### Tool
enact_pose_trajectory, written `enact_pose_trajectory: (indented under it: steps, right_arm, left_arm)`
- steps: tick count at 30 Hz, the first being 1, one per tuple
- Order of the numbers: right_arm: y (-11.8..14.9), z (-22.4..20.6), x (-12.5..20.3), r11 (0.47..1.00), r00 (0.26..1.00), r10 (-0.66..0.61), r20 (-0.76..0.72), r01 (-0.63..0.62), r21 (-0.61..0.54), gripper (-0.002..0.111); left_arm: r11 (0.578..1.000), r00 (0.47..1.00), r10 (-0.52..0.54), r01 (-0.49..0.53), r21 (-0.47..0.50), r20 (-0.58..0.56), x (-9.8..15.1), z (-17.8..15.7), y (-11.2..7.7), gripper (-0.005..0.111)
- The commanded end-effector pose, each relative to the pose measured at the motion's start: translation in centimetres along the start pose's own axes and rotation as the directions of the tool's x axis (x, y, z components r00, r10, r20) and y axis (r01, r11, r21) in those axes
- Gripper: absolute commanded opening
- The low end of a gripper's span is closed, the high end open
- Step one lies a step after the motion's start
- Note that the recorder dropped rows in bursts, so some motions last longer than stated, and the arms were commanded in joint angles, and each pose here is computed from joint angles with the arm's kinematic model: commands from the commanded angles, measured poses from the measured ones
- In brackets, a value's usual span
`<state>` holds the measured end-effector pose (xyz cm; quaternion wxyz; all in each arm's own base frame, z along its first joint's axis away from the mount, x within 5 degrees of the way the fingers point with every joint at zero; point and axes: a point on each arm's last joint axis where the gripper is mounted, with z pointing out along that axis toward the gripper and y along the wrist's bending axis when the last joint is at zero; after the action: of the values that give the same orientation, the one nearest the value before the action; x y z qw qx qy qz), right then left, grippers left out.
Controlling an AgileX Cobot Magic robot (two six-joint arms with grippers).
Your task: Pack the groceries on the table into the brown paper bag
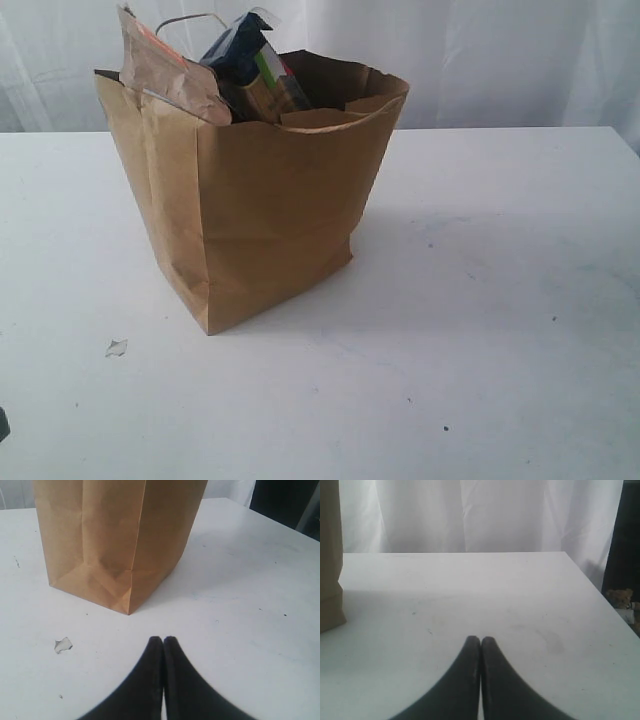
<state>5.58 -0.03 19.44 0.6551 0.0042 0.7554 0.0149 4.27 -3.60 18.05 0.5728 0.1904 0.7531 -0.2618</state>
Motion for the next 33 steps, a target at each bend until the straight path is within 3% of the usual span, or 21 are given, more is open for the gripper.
enact_pose_trajectory:
  steps: [1, 12, 18, 33]
  right_arm:
    - [-0.03, 0.01, 0.18, 1.000, 1.000, 0.000, 0.003, 0.000, 0.004, 0.000]
    - [-0.03, 0.01, 0.19, 1.000, 1.000, 0.000, 0.001, 0.000, 0.005, 0.000]
    - [-0.14, -0.01, 0.75, 0.996, 0.994, -0.085, -0.062, 0.085, 0.011, 0.000]
    - [-0.19, -0.04, 1.14, 0.997, 0.992, -0.077, -0.105, 0.079, 0.014, 0.000]
  left_arm:
    - [1.000, 1.000, -0.004, 0.004, 0.007, 0.005, 0.03, -0.01, -0.03, 0.000]
    - [1.000, 1.000, -0.004, 0.004, 0.007, 0.005, 0.03, -0.01, -0.03, 0.000]
    - [1.000, 1.000, -0.004, 0.004, 0.007, 0.005, 0.03, -0.01, -0.03, 0.000]
    - [1.000, 1.000, -0.004, 0.004, 0.007, 0.005, 0.03, -0.01, -0.03, 0.000]
